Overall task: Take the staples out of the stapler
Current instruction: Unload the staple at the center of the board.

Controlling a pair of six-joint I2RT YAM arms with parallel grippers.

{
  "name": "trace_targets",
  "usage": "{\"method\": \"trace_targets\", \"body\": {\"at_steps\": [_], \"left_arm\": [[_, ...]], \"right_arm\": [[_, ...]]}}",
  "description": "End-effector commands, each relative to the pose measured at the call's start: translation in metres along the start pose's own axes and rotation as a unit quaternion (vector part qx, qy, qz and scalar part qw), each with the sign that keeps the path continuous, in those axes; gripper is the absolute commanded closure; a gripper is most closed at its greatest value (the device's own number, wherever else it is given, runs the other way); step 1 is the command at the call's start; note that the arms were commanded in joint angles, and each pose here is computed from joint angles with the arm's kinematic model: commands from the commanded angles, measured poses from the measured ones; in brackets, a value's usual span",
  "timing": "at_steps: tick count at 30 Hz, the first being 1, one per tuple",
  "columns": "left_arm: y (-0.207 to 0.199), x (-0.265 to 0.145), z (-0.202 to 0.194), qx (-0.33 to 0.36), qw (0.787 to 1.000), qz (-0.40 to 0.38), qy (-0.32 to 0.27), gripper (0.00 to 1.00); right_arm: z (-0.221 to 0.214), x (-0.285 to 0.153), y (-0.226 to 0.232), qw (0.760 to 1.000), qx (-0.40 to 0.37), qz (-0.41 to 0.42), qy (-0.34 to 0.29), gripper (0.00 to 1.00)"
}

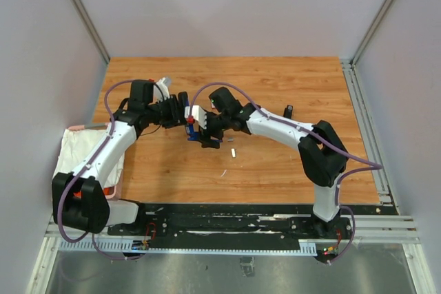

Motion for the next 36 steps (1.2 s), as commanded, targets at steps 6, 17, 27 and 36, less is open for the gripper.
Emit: {"method": "trace_targets", "body": {"at_steps": [6,17,27,36], "left_arm": [[-0.012,-0.018,0.038,-0.01,0.998,0.006,-0.066,1.0],[-0.012,-0.027,0.056,-0.009,0.995,0.031,-0.099,1.0],[-0.001,-0.02,0.043,-0.024,0.994,0.045,-0.093,1.0],[0.004,-0.019,0.042,-0.024,0.993,0.055,-0.098,1.0]], "right_arm": [[0.011,0.009,0.002,0.997,0.058,0.043,-0.018,0.35],[0.036,0.014,0.027,0.958,0.238,0.149,-0.051,0.64],[0.052,0.018,0.036,0.915,0.34,0.199,-0.091,0.3],[0.028,0.022,0.041,0.912,0.376,0.142,-0.086,0.26]]}}
Point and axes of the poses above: each gripper's point midway between its finger pads, its own x axis out along the fingers, its own y axis along the line the jaws close on, z = x × y, the point moved 6 cm from there along -x, back along the fingers, and after that the axes turned 6 degrees about x, right-handed, at the moved point
